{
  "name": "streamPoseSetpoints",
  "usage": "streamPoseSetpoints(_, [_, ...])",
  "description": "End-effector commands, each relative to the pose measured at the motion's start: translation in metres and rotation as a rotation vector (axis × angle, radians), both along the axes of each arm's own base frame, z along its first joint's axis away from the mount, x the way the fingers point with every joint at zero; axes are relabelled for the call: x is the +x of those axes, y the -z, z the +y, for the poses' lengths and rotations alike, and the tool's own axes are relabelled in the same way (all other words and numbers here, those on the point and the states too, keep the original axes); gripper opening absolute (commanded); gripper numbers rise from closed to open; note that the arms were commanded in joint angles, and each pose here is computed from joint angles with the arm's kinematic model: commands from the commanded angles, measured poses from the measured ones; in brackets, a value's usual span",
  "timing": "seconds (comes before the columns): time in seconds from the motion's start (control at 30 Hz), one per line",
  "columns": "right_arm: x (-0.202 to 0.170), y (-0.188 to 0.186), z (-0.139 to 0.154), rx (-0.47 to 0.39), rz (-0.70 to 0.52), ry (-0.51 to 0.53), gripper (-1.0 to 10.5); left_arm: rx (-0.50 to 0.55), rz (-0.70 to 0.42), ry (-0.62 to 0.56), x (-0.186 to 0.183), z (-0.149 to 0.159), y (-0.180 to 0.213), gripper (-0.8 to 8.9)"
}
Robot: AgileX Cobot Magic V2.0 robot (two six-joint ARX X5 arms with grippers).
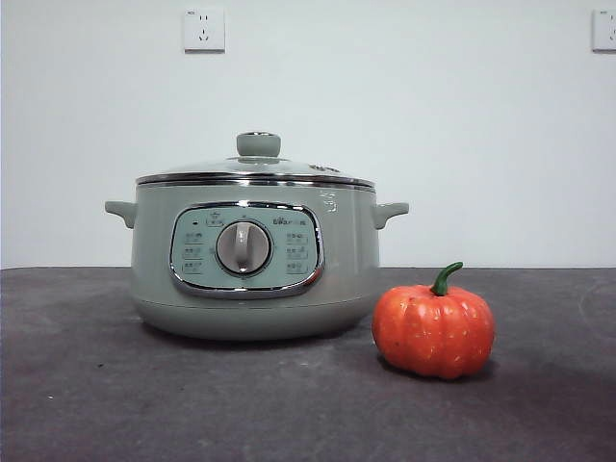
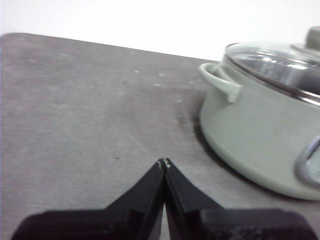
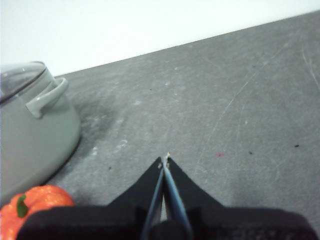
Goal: Pick up the pumpkin,open the lid,put the pumpkin in the pot,close the lid
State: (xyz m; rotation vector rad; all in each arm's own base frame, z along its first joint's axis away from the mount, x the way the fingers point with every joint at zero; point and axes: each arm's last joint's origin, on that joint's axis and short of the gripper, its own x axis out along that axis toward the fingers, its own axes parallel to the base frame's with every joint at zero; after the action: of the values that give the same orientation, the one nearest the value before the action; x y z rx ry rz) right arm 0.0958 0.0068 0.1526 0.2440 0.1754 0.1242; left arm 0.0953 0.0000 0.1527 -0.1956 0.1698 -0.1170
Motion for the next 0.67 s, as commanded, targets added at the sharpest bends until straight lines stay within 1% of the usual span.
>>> streamPoseSetpoints(0.03, [0.000,-0.001,0.001,0.086,0.019,-0.008,-0.1,-0.072,0.012,0.013,0.000,0.000,0.001,-0.08])
streamPoseSetpoints(0.1, [-0.002,-0.010,0.001,0.113,0.001,-0.024,-0.1,-0.094,0.003,0.012,-0.002,-0.001,-0.006,-0.08])
streamPoseSetpoints(0.17, [-0.004,-0.022,0.002,0.127,-0.026,-0.037,-0.1,-0.095,-0.007,0.012,-0.004,-0.001,-0.016,-0.08])
streamPoseSetpoints(0.3, [-0.008,-0.050,0.001,0.133,-0.075,-0.040,-0.1,-0.135,-0.027,0.008,-0.011,-0.001,-0.039,-0.08])
streamPoseSetpoints(0.37, [-0.009,-0.062,0.001,0.132,-0.080,-0.040,-0.1,-0.140,-0.042,0.009,-0.015,-0.001,-0.050,-0.08])
streamPoseSetpoints(0.43, [-0.009,-0.077,0.001,0.132,-0.065,-0.042,-0.1,-0.140,-0.042,0.011,-0.020,-0.002,-0.062,-0.08])
streamPoseSetpoints(0.5, [-0.008,-0.092,0.002,0.113,-0.029,-0.052,-0.1,-0.140,-0.024,0.040,-0.024,-0.003,-0.073,-0.08])
streamPoseSetpoints(0.67, [-0.003,-0.128,0.005,0.029,0.090,-0.182,-0.1,-0.136,0.040,0.160,-0.028,-0.006,-0.097,-0.08])
